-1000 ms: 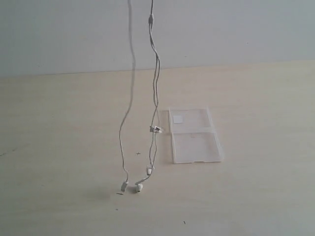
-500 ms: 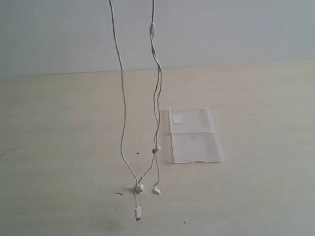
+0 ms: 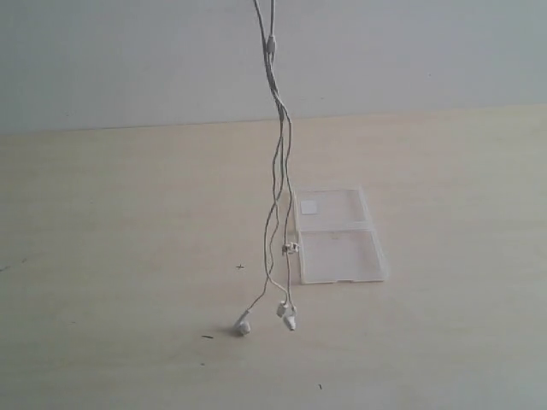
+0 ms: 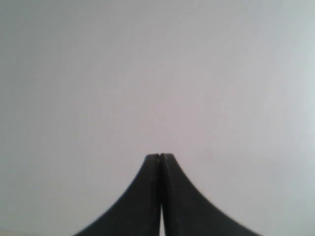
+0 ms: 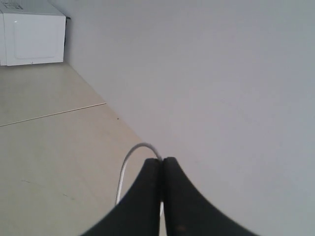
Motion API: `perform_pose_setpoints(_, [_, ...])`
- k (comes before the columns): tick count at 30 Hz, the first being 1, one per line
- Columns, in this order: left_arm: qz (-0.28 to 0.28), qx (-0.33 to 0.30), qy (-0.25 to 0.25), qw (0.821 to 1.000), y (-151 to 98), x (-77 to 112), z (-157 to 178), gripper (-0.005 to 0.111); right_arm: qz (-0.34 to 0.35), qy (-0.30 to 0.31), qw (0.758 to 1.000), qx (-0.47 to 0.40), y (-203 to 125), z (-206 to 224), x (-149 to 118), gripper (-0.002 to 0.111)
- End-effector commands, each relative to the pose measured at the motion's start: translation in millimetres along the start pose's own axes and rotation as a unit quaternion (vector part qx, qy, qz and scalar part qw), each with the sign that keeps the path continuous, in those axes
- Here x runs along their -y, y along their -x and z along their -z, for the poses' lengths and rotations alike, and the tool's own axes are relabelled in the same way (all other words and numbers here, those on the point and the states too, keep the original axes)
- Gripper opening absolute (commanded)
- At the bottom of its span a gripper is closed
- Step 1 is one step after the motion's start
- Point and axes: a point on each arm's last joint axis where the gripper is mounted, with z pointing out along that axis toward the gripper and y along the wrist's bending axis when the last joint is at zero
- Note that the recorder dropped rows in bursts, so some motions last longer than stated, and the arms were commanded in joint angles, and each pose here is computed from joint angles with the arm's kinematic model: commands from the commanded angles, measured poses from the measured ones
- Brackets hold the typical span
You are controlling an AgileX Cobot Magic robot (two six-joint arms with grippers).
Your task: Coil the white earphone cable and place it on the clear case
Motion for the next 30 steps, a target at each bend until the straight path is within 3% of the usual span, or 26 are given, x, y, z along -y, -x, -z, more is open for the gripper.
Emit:
perform_pose_setpoints(1, [-0.029, -0.029, -0.167, 0.985, 15.8, 38.7, -12.8, 0.000, -0.009, -0.004, 1.000, 0.020, 4.6, 5.4, 0.5, 0.000])
perform_pose_setpoints(4, [-0.051, -0.099, -0.235, 0.966, 21.0, 56.0, -33.0, 0.000, -0.022, -0.007, 0.999, 0.034, 7.4, 6.0, 1.2, 0.000])
perform_pose_setpoints(8, [-0.042, -0.216, -0.253, 0.942, 8.2, 55.8, -73.0, 0.000, -0.050, 0.025, 0.997, 0.061, 12.7, 7.0, -4.1, 0.000])
perform_pose_setpoints(14, [0.021, -0.351, -0.336, 0.874, -30.6, 51.2, -118.1, 0.000, -0.049, 0.024, 0.997, 0.062, 13.2, 12.5, -3.8, 0.000])
perform_pose_setpoints(21, [0.062, -0.429, -0.318, 0.843, -68.9, 33.0, -136.6, 0.001, -0.045, -0.003, 0.995, 0.091, 19.0, 34.3, 1.0, 0.000])
perform_pose_setpoints(24, [0.082, -0.441, -0.315, 0.836, -77.6, 29.3, -138.7, 0.013, -0.045, -0.001, 0.995, 0.084, 17.8, 34.1, 0.6, 0.000])
perform_pose_setpoints(30, [0.081, -0.428, -0.345, 0.831, -75.7, 32.8, -138.2, 0.059, -0.046, 0.000, 0.996, 0.083, 17.3, 25.3, 0.6, 0.000])
